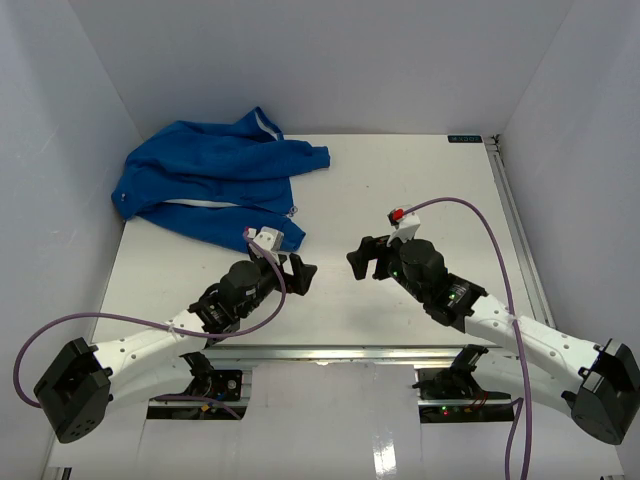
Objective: Zip up the jacket
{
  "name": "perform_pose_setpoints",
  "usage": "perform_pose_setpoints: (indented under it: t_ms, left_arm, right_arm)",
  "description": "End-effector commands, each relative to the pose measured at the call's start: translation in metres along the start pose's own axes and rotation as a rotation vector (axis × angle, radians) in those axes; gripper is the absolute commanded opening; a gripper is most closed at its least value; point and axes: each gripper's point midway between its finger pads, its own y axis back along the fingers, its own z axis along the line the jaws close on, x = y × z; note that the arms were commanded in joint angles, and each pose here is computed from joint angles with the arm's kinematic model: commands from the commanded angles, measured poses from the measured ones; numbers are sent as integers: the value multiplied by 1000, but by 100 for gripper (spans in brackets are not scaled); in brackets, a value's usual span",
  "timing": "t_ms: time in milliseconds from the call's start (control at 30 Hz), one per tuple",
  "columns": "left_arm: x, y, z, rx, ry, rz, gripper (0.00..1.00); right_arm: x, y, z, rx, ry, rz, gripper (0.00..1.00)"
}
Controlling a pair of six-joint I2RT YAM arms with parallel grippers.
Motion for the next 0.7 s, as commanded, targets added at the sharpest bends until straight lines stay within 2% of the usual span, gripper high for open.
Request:
perform_pose_setpoints:
  t_ms: [0,200,267,400,600,667]
  left_arm:
    - [0,0,-1,6,3,-8,98]
    - [4,-7,35,-230,32,35,98]
    - [-4,-7,46,-323,48,27,98]
    - [-29,-5,60,-405,96,-18,98]
    - [-53,-10,131,-605,197,-33,98]
    - [-45,-18,149,-661,187,5,98]
  right_arm:
    - [-21,5,5,-20,-21,-88,90]
    - [-27,9,3,-8,-24,-101,90]
    - [-29,10,1,1,-24,-111,90]
    - [-31,12,1,2,-29,-121,90]
    - [-33,16,0,5,-47,-139,90]
    - [-33,18,-1,3,-60,-147,90]
